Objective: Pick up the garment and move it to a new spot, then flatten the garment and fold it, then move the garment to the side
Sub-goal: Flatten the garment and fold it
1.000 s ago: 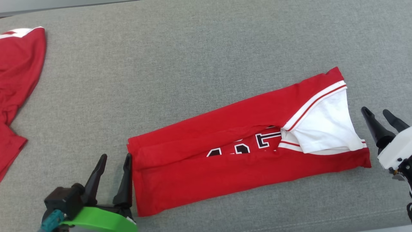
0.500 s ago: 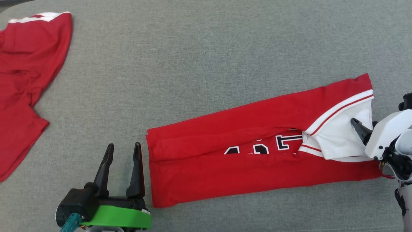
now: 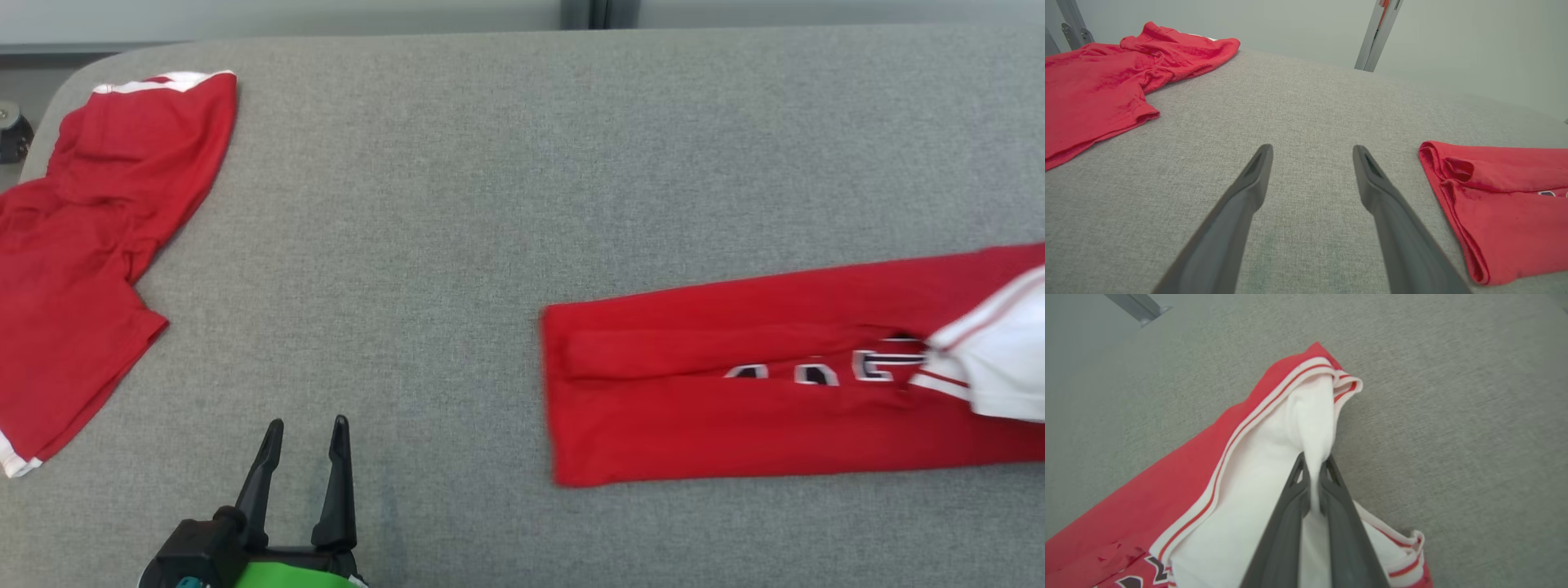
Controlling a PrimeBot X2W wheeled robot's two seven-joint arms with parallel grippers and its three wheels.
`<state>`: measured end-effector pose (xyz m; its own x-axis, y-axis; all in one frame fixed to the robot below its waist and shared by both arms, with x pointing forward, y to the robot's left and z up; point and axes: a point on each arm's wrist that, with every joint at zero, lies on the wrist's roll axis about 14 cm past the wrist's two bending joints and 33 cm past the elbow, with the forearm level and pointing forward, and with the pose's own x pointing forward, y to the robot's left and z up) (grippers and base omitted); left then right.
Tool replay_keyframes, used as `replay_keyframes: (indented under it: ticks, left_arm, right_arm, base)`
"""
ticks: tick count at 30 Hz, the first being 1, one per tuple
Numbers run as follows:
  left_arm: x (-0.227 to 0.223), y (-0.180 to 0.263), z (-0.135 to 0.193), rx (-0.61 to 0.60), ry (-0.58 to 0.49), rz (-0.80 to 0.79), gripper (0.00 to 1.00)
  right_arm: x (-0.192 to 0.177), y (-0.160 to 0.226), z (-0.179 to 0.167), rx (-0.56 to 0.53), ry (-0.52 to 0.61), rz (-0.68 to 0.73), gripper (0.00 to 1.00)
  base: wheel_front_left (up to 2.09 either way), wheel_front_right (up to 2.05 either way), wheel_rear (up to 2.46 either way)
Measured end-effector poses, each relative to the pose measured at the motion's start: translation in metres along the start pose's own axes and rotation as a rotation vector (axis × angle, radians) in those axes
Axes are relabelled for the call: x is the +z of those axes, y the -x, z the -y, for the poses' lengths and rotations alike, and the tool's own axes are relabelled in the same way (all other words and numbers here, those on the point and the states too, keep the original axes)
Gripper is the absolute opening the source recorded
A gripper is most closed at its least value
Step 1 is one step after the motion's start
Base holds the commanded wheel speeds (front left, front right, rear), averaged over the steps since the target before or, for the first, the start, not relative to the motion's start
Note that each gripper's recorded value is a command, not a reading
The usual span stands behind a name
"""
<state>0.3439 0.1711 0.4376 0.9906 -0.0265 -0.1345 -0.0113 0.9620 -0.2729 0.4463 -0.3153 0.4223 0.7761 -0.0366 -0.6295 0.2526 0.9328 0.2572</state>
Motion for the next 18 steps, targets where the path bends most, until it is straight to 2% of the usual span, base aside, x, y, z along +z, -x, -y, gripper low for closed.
replay_keyframes:
  ticks: [2,4,8,10,12,18]
  left_arm:
    - [0.005,0.003,0.002,-0.003,0.014,0.017,1.0]
    - [0.007,0.007,0.002,-0.002,0.021,0.026,1.0]
    - [0.007,0.013,0.002,-0.002,0.025,0.029,1.0]
    - [0.007,0.015,0.003,-0.003,0.026,0.028,1.0]
    - [0.008,0.016,0.004,-0.007,0.026,0.03,1.0]
    - [0.01,0.019,0.007,-0.015,0.025,0.039,1.0]
  right_arm:
    - [0.019,0.021,0.042,-0.099,-0.017,0.052,0.0]
    - [0.032,0.036,0.063,-0.148,-0.04,0.095,0.0]
    - [0.055,0.055,0.067,-0.158,-0.046,0.169,0.0]
    - [0.06,0.058,0.051,-0.121,-0.02,0.185,0.0]
    - [0.056,0.056,0.021,-0.04,-0.002,0.174,0.0]
    - [0.009,0.059,-0.08,0.222,0.111,0.069,0.0]
  base:
    - [0.0,0.0,0.0]
    - [0.0,0.0,0.0]
    - [0.0,0.0,0.0]
    - [0.0,0.0,0.0]
    - [0.0,0.0,0.0]
    - [0.0,0.0,0.0]
